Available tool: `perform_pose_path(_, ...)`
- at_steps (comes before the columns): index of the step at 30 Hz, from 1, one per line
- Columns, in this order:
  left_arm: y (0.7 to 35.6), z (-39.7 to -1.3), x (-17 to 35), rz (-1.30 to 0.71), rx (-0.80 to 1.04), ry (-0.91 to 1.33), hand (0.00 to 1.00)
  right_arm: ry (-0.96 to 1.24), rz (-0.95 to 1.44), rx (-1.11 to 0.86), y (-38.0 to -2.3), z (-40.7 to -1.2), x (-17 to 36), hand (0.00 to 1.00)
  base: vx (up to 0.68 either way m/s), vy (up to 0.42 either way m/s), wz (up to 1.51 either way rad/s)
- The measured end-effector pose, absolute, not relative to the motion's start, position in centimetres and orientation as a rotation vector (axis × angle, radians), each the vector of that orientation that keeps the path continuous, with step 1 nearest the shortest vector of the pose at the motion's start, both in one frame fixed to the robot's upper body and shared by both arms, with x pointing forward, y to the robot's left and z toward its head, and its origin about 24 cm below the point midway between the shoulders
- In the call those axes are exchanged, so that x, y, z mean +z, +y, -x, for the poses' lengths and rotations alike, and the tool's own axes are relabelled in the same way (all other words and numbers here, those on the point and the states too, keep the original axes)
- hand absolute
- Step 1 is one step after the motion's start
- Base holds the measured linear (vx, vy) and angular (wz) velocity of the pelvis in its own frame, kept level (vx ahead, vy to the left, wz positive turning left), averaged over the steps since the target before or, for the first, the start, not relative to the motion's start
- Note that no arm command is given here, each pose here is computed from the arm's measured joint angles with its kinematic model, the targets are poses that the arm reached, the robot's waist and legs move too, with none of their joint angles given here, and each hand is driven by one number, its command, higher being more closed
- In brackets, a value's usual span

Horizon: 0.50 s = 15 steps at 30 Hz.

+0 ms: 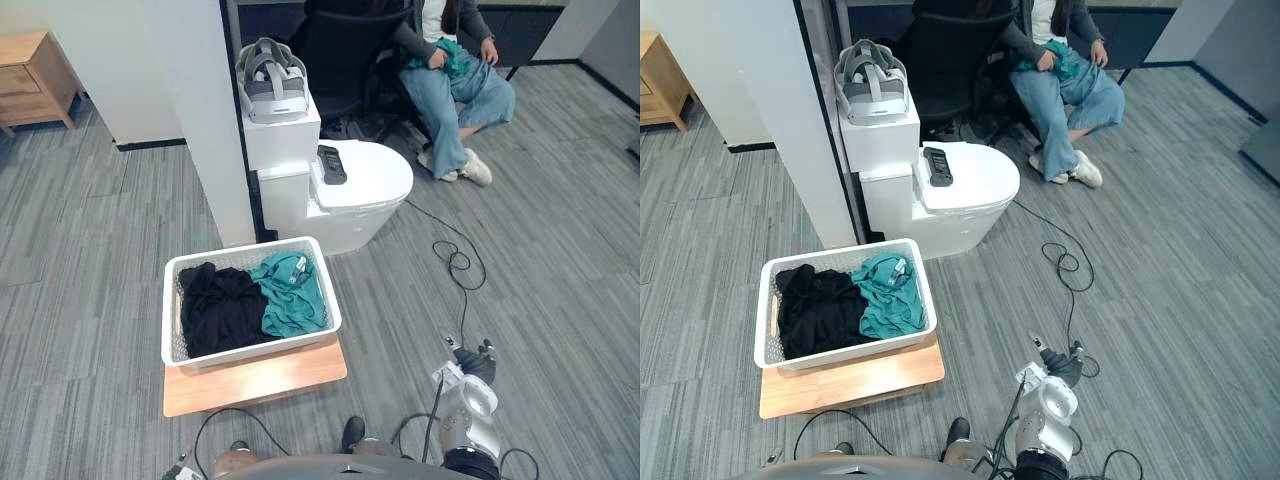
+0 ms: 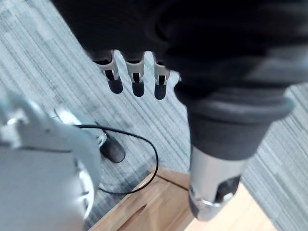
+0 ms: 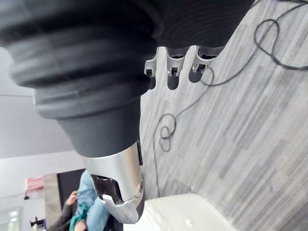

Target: Pick up the laundry basket with both hands and put the clothes into the washing machine.

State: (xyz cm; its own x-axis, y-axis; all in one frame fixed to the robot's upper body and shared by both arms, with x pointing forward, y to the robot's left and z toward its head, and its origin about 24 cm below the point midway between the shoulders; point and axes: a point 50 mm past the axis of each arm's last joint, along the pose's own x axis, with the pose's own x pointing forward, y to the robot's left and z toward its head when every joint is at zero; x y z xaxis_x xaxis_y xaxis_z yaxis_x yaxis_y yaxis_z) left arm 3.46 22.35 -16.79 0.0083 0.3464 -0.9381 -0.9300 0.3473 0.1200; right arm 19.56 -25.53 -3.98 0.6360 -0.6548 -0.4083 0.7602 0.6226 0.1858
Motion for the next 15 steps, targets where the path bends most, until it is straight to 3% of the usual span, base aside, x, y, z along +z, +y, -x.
perform_pose_path(8,30.5,-6.9,-13.2,0.359,1.103,0.939,0.0,0.118,-0.23,-0.631,-24.8,-24.7,1.3,0.0,-0.02,-0.001,0.03)
perform_pose_path(11,33.3,-9.5,-11.1,0.203,1.022,0.863,0.0,0.093,-0.183,-0.521,-23.8,-26.7,2.4,0.0,-0.1,-0.008,0.02)
perform_pose_path(15,35.8,-16.0,-6.7,-0.071,0.801,0.722,0.0,0.17,-0.108,-0.392,-22.7,-30.0,2.1,0.0,-0.14,-0.015,0.04)
